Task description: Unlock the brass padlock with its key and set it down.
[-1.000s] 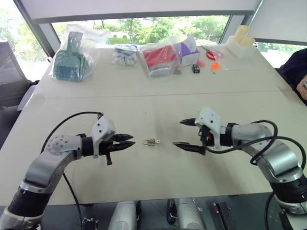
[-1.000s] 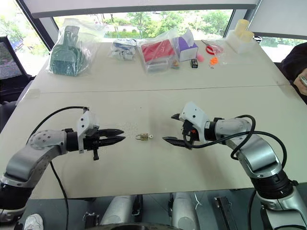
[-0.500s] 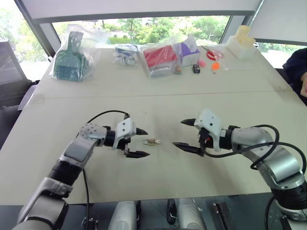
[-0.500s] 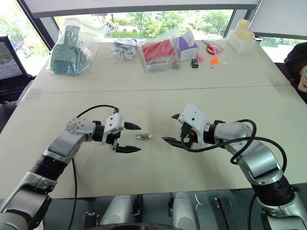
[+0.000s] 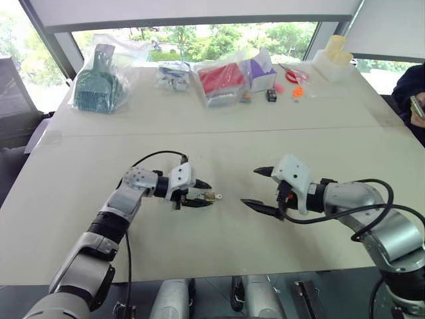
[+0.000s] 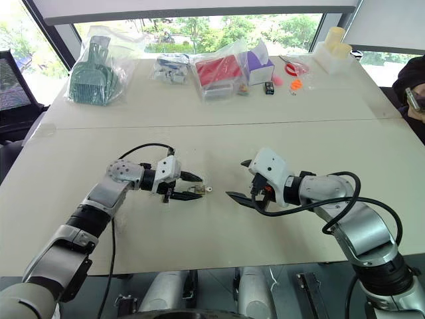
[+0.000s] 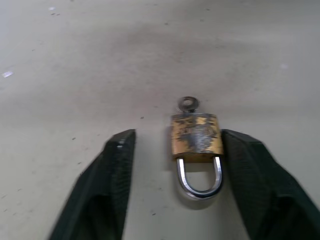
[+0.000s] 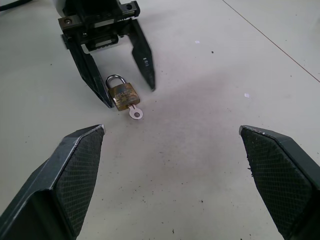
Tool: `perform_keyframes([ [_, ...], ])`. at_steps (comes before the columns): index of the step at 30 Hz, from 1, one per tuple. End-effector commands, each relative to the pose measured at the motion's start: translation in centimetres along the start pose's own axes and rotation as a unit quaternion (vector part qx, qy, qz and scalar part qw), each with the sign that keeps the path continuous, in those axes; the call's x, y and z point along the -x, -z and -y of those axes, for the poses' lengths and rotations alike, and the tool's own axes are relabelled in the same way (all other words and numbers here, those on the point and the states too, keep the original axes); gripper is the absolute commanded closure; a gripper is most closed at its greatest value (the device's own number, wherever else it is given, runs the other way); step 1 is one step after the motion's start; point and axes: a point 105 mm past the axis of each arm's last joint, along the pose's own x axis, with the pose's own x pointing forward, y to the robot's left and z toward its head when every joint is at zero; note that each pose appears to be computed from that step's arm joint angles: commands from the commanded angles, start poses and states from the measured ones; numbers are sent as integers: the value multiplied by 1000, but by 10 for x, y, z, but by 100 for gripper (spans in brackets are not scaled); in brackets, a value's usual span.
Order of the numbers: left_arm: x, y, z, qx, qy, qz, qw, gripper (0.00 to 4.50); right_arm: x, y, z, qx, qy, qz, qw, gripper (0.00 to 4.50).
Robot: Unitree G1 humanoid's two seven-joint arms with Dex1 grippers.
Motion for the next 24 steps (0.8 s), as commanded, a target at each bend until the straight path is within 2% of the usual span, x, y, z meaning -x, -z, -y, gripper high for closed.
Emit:
perform_keyframes([
  [1,2,12,7,-8,12,-30,999,356,3,-11,3,23,8,14,1000,0],
  [2,3,10,8,-15,13,-31,999,374,2,-11,3,27,7,14,1000,0],
  [6,15,-4,8,-22,16,-22,999,374,-6,-16,12,59,30,20,998,0],
  [9,32,-16,-4,-14,-8,-14,1000,374,-17,-21,23,113,65,26,991,0],
  [14,59,-39,-26,-5,-47,3,999,374,-41,-28,35,246,95,25,964,0],
  [20,71,-62,-41,-5,-64,21,998,374,-66,-41,38,350,109,47,929,0],
  [24,72,-68,-44,-14,-68,23,997,374,-79,-53,32,385,99,72,915,0],
])
